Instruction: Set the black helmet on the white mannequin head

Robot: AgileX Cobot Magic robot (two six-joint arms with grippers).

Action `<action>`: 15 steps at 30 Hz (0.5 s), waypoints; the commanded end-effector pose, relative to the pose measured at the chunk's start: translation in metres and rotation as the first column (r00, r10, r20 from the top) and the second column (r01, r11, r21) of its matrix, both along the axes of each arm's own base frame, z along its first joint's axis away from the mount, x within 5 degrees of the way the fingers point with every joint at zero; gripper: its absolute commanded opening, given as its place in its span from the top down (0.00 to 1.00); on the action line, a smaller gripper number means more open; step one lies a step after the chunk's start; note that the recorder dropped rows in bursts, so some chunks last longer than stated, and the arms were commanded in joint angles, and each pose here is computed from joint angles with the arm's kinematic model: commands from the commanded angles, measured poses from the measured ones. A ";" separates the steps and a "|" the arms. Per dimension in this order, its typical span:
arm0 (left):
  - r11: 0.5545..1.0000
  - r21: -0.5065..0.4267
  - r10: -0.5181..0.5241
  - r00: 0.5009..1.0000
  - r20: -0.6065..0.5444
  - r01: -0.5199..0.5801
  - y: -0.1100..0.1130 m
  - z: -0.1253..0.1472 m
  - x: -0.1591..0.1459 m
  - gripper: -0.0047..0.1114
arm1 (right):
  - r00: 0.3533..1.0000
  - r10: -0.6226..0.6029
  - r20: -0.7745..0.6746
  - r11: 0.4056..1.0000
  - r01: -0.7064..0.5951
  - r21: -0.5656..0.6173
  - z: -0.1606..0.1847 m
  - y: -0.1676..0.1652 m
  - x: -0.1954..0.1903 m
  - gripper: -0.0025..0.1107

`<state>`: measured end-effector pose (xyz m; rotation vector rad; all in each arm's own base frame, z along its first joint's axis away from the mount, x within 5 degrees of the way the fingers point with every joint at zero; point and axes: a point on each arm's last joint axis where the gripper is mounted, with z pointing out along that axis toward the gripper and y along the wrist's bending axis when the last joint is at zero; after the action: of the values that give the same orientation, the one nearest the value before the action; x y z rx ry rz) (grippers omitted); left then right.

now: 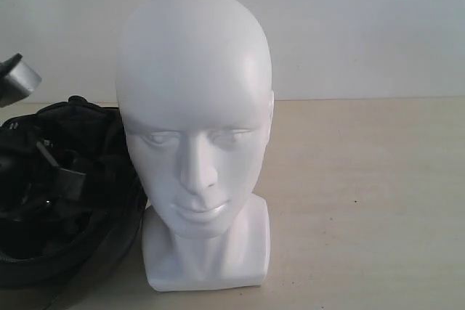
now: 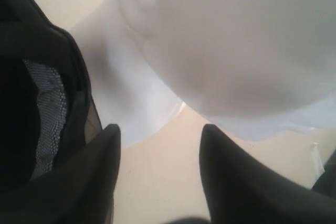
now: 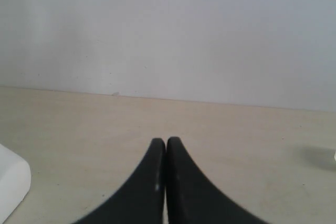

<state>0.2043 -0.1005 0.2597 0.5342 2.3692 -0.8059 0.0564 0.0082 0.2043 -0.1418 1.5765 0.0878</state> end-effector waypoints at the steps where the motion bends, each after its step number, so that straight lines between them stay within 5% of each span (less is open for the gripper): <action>1: 0.998 0.057 -0.009 1.000 0.024 0.007 -0.009 -0.010 0.008 0.56 | 1.000 0.000 0.012 1.000 0.000 0.000 0.001 0.000 0.000 0.98; 15: 0.980 0.195 0.018 0.998 0.059 -0.029 -0.002 -0.025 0.020 0.55 | 1.000 0.000 0.012 1.000 0.000 0.000 0.001 0.000 0.000 0.98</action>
<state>0.2230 -0.1020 0.2341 0.5788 2.4225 -0.5724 0.0564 0.0082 0.2043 -0.1418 1.5765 0.0878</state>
